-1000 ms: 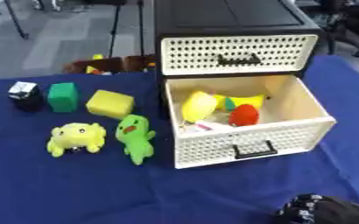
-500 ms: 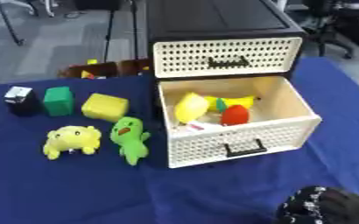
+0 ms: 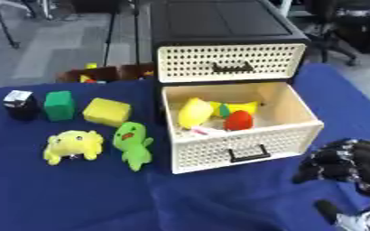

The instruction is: Pick up objects from table and place into drawer.

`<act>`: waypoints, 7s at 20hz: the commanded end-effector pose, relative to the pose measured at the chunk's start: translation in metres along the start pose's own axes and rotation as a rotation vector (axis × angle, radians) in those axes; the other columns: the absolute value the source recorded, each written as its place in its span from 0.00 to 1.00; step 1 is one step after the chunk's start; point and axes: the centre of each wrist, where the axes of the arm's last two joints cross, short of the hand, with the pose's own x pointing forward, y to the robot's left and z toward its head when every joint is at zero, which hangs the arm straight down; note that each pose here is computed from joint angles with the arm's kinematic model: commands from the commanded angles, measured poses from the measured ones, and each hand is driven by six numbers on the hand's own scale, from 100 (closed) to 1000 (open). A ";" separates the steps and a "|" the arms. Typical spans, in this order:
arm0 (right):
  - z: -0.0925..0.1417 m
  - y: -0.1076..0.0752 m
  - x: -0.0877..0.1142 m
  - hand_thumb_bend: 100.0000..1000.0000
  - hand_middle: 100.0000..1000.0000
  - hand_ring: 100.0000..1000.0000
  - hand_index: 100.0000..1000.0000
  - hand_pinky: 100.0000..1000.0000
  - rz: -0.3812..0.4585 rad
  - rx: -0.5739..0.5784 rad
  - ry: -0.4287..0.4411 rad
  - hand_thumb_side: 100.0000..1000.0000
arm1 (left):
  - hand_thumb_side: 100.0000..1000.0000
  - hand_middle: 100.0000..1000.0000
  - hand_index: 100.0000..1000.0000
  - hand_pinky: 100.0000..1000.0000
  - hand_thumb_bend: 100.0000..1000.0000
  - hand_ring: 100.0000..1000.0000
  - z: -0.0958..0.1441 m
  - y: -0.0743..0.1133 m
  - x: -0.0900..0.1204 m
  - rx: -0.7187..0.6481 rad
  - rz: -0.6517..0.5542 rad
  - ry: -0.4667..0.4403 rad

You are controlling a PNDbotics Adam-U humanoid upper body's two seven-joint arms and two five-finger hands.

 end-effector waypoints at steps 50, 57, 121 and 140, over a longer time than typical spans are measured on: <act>-0.009 -0.012 -0.003 0.00 0.72 0.70 0.81 0.53 -0.094 0.145 0.164 1.00 | 0.79 0.52 0.70 0.28 0.16 0.48 -0.007 0.008 0.005 0.002 -0.007 -0.037; -0.008 -0.010 -0.003 0.00 0.75 0.72 0.83 0.54 -0.102 0.148 0.211 1.00 | 0.79 0.52 0.70 0.28 0.16 0.48 -0.005 0.011 0.004 0.009 -0.017 -0.028; -0.008 -0.019 -0.006 0.00 0.83 0.79 0.86 0.60 0.004 -0.087 0.396 1.00 | 0.79 0.51 0.69 0.27 0.12 0.48 -0.006 0.014 0.003 0.032 -0.006 -0.032; -0.009 -0.023 -0.007 0.00 0.84 0.81 0.87 0.63 0.043 -0.200 0.433 1.00 | 0.79 0.50 0.69 0.27 0.11 0.45 -0.006 0.013 0.003 0.023 0.001 -0.035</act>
